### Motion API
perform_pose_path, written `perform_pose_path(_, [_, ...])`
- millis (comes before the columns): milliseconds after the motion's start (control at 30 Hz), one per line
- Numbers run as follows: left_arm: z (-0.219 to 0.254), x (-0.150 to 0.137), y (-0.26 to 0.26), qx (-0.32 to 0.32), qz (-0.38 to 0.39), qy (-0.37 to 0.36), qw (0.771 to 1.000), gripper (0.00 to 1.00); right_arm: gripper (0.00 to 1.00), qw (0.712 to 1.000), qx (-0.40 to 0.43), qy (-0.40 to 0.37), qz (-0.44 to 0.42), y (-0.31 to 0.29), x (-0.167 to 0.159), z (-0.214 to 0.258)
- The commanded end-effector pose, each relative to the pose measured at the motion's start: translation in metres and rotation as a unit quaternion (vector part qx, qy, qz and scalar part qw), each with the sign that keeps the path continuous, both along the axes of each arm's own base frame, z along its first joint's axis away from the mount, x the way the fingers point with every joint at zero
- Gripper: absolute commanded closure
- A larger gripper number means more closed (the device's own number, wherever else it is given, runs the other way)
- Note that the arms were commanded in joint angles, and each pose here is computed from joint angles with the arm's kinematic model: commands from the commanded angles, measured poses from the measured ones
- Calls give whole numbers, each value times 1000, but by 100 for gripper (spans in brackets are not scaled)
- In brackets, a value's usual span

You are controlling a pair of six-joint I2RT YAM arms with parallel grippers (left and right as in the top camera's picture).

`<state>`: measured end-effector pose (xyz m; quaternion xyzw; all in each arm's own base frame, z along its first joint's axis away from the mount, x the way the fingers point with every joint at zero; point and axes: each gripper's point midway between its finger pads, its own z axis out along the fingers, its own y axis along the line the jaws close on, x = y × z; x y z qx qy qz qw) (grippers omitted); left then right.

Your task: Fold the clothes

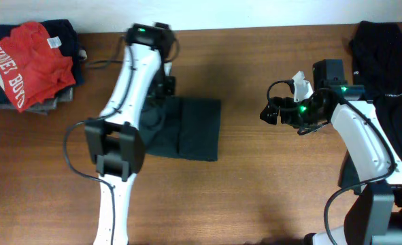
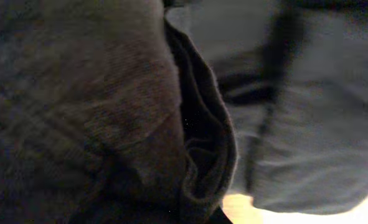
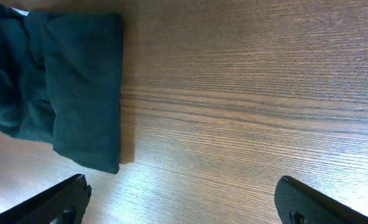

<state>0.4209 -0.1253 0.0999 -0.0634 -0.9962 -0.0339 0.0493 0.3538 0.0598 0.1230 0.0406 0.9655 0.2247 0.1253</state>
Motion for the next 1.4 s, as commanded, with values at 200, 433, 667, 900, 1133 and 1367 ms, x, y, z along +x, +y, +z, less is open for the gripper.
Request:
perform_pose_path(200, [7, -21, -64, 0, -70, -12, 997, 99, 1, 999, -6, 51, 1, -1, -2, -36])
perform_pose_path(433, [7, -34, -89, 0, -93, -13, 996, 99, 1, 998, -6, 61, 1, -1, 0, -45])
perform_pose_path(667, [7, -41, -100, 0, -109, -13, 994, 90, 1, 998, -5, 56, -1, -2, 2, -45])
perform_pose_path(900, [7, -42, -103, 0, -106, -13, 994, 99, 1, 999, 1, 44, -6, 0, 9, -43])
perform_pose_path(1133, [7, -45, -107, 0, -112, -13, 994, 94, 1, 999, 3, 34, -9, 7, 15, -42])
perform_pose_path(1367, [6, -50, -128, -6, -121, -26, 992, 100, 1, 1000, 4, 18, -17, 17, 25, -41])
